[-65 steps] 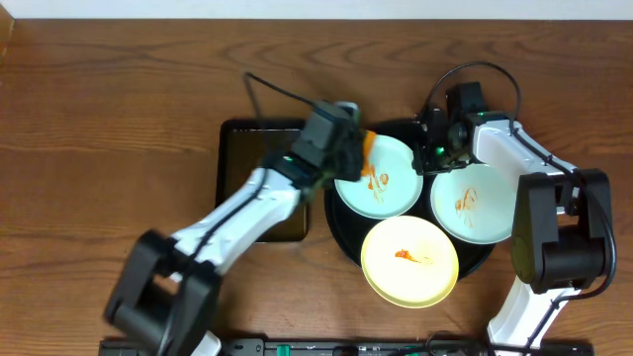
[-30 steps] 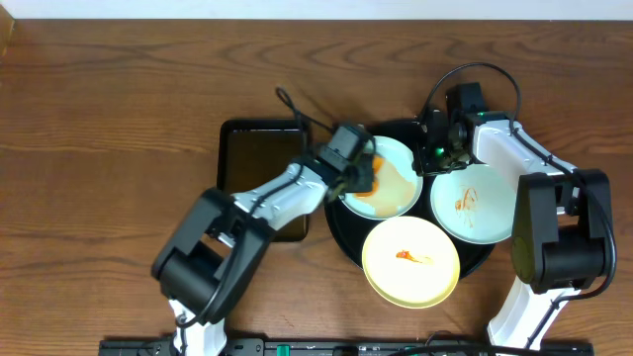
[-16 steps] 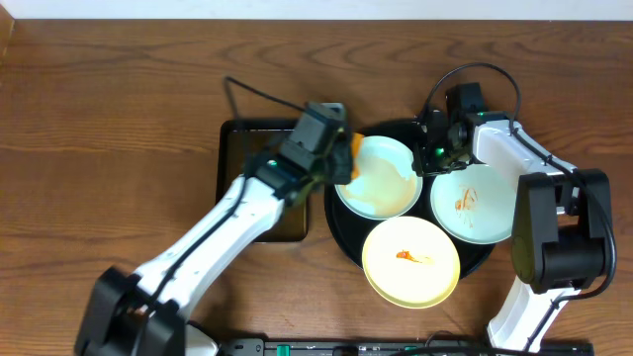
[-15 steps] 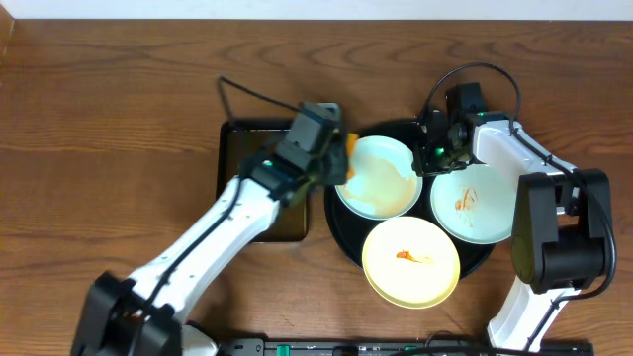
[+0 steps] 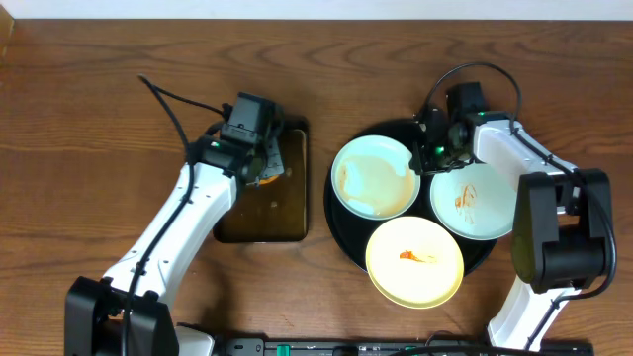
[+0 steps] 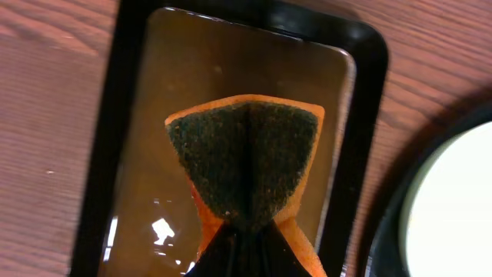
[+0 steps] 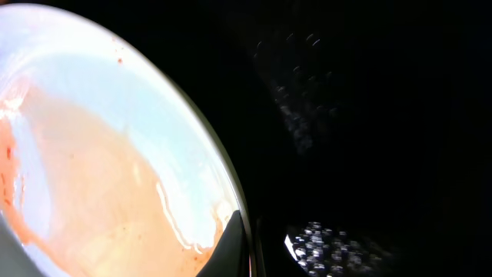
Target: Clean dirty plates on tray and stack at the side
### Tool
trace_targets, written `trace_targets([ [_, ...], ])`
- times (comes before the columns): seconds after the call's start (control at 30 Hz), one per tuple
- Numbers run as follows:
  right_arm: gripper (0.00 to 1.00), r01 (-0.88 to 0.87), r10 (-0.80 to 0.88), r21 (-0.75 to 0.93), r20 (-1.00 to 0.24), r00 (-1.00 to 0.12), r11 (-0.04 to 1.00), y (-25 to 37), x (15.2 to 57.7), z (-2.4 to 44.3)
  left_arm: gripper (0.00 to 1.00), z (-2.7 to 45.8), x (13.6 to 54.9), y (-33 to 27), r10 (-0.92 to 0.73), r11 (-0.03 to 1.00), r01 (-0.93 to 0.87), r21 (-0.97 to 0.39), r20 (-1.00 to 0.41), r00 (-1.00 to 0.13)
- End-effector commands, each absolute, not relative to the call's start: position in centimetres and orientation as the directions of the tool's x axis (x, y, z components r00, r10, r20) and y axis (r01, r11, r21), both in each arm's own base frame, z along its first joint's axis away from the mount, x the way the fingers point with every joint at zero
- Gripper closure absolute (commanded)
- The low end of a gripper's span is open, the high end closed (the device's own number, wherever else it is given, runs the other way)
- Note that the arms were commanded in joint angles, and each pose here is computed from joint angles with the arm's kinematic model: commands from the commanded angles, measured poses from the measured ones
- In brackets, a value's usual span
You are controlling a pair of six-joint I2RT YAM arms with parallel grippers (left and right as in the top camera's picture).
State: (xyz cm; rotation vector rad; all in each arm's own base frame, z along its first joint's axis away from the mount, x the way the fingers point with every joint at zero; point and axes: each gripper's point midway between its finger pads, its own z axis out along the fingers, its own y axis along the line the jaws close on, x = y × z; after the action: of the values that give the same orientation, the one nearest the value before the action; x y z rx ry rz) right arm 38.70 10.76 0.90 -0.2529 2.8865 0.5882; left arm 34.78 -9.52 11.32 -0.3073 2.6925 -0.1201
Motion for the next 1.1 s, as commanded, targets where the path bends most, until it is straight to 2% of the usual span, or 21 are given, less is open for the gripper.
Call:
trace_targets([
  [0.0,0.99,-0.255,-0.127,0.372,-0.335,-0.934,0.893,10.7,40.8,5.0,0.92,11.2,34.8,-8.3,-0.241,0.971,-0.218,-0.103,-0.409,-0.88],
  [0.3,0.99,-0.208,-0.151,0.089,-0.428,-0.891,0.974,6.4,41.4,9.6,0.88,11.3,35.0,-7.7,-0.237,0.971,-0.227,-0.075,-0.424,-0.874],
  [0.53,0.99,-0.158,-0.209,-0.143,-0.484,-0.85,0.977,4.7,40.3,14.3,0.89,11.1,35.0,-7.5,-0.236,0.971,-0.232,-0.063,-0.426,-0.873],
  [0.67,0.99,-0.231,-0.292,-0.191,-0.409,-0.865,0.954,5.9,37.9,14.1,0.91,11.0,34.8,-7.5,-0.236,0.971,-0.232,-0.061,-0.422,-0.875],
  [0.77,0.99,-0.216,-0.304,-0.258,-0.374,-0.876,0.942,6.1,37.0,14.0,0.92,11.0,34.8,-7.5,-0.236,0.971,-0.232,-0.061,-0.422,-0.875],
  [0.87,0.99,-0.215,-0.349,-0.353,-0.376,-0.859,0.91,6.7,37.0,14.6,0.92,11.0,34.9,-7.5,-0.236,0.971,-0.232,-0.061,-0.423,-0.875],
  [1.07,0.99,-0.169,-0.319,-0.344,-0.444,-0.837,0.924,7.1,38.3,15.3,0.92,11.0,34.8,-7.5,-0.236,0.971,-0.232,-0.061,-0.422,-0.875],
])
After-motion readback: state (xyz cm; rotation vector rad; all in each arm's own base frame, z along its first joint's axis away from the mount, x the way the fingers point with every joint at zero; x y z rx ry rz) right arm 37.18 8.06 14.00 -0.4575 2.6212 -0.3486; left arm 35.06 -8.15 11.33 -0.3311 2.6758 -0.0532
